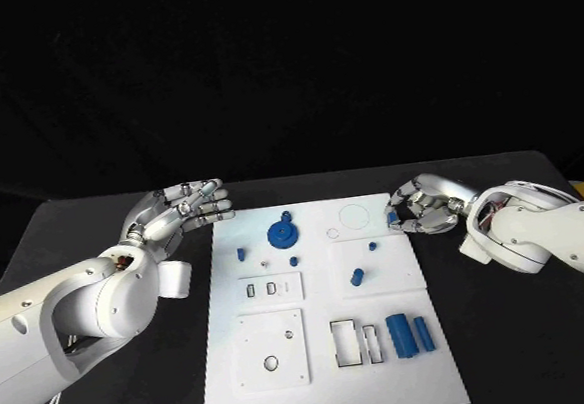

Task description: Assemble the parts on the task board

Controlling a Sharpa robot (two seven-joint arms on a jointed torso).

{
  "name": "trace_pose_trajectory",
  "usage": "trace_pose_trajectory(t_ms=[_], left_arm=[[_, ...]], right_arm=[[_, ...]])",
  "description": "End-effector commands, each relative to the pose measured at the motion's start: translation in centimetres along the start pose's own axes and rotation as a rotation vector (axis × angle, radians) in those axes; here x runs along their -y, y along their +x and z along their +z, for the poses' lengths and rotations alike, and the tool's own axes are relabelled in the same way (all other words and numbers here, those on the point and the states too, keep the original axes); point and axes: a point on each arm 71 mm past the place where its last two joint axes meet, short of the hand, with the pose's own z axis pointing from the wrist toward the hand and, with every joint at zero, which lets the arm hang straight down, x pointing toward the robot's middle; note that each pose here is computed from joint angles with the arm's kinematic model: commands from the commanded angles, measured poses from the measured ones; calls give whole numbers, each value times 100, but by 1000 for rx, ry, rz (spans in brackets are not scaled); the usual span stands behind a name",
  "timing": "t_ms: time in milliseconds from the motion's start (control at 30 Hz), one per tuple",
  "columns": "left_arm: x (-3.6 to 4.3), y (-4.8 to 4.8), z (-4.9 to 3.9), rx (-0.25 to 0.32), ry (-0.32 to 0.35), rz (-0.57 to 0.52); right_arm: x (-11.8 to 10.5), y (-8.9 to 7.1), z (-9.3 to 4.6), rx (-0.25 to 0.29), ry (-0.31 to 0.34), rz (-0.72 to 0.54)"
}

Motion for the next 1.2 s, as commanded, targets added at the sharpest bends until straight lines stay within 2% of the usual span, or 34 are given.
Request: trace_pose_trajectory(t_ms=[33,333,533,700,867,1200], left_arm=[[12,29,3,-20,9,-12],[10,27,7,-20,9,-11],[10,23,9,-19,9,-11],[8,28,13,-20,9,-12],[4,33,20,-21,8,-13],[-2,62,30,-28,6,-20]], right_arm=[[-6,11,0,9,-2,-12],[-58,-3,-17,56,-16,-10],[-213,-1,-51,75,-30,-9],[-470,-2,-59,86,-65,-36],[-783,75,-41,82,-114,-61],[-1388,457,83,10,-176,-67]])
